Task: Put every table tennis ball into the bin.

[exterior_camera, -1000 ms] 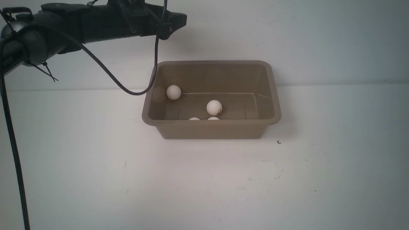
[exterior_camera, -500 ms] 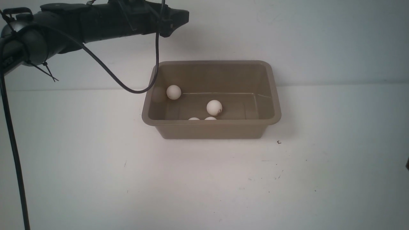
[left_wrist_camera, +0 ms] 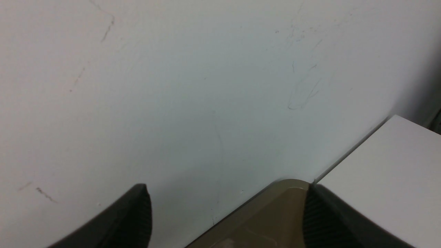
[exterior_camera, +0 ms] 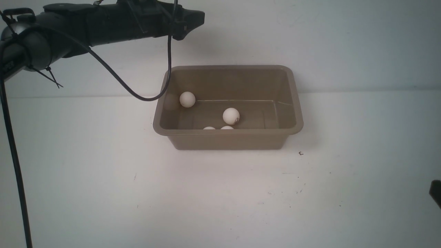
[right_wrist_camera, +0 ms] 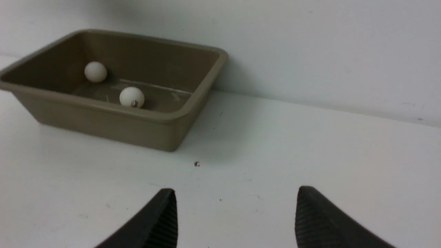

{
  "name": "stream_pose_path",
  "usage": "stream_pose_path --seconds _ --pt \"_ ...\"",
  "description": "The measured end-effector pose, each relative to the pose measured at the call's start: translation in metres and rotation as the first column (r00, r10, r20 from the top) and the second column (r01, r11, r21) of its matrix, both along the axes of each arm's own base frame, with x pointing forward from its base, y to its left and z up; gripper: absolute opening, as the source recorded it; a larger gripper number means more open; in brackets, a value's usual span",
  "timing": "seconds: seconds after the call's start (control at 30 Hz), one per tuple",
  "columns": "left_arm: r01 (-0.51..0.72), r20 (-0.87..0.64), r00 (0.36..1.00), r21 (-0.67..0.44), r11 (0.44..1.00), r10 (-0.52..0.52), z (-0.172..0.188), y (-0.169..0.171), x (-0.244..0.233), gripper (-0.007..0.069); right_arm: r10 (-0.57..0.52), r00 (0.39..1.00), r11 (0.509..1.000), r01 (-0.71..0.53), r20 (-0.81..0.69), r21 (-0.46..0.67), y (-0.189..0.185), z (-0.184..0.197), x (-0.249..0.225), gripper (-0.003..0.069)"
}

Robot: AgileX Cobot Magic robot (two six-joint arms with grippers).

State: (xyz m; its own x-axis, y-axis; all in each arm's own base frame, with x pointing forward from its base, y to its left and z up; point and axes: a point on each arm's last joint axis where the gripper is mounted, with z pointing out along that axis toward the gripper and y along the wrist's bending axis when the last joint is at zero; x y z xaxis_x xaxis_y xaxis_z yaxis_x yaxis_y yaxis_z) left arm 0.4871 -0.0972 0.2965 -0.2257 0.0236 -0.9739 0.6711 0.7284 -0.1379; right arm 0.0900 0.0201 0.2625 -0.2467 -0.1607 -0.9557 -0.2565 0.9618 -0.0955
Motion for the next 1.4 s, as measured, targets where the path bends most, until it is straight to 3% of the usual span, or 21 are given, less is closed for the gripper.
stream_pose_path --seconds 0.4,0.57,0.67,0.9,1.2,1.4 --pt "0.041 -0.001 0.999 -0.012 0.999 -0.041 0.001 -0.002 -0.002 0.0531 0.047 0.997 0.998 -0.049 -0.058 -0.035 0.003 -0.006 -0.003 0.0423" --pt "0.073 -0.009 0.997 -0.079 0.994 -0.074 0.004 -0.006 -0.005 0.0531 0.063 0.995 0.997 -0.066 -0.077 -0.034 0.004 -0.007 -0.004 0.0423" --pt "0.158 -0.019 0.986 -0.169 0.973 -0.163 0.01 -0.012 -0.012 0.0531 0.076 0.993 0.996 -0.079 -0.093 -0.033 0.005 -0.008 -0.004 0.0423" --pt "0.324 -0.006 0.943 -0.212 0.922 -0.332 0.014 -0.029 -0.026 0.0531 0.104 0.987 0.994 -0.108 -0.126 -0.03 0.008 -0.011 -0.006 0.0423" --pt "0.331 0.013 0.942 -0.195 0.923 -0.335 0.015 -0.028 -0.027 0.0531 0.144 0.974 0.988 -0.15 -0.177 -0.024 0.011 -0.015 -0.01 0.0423" --pt "0.347 0.102 0.937 -0.16 0.924 -0.334 0.052 -0.027 -0.041 0.0531 0.172 0.962 0.983 -0.181 -0.213 -0.02 0.013 -0.018 -0.012 0.0423"
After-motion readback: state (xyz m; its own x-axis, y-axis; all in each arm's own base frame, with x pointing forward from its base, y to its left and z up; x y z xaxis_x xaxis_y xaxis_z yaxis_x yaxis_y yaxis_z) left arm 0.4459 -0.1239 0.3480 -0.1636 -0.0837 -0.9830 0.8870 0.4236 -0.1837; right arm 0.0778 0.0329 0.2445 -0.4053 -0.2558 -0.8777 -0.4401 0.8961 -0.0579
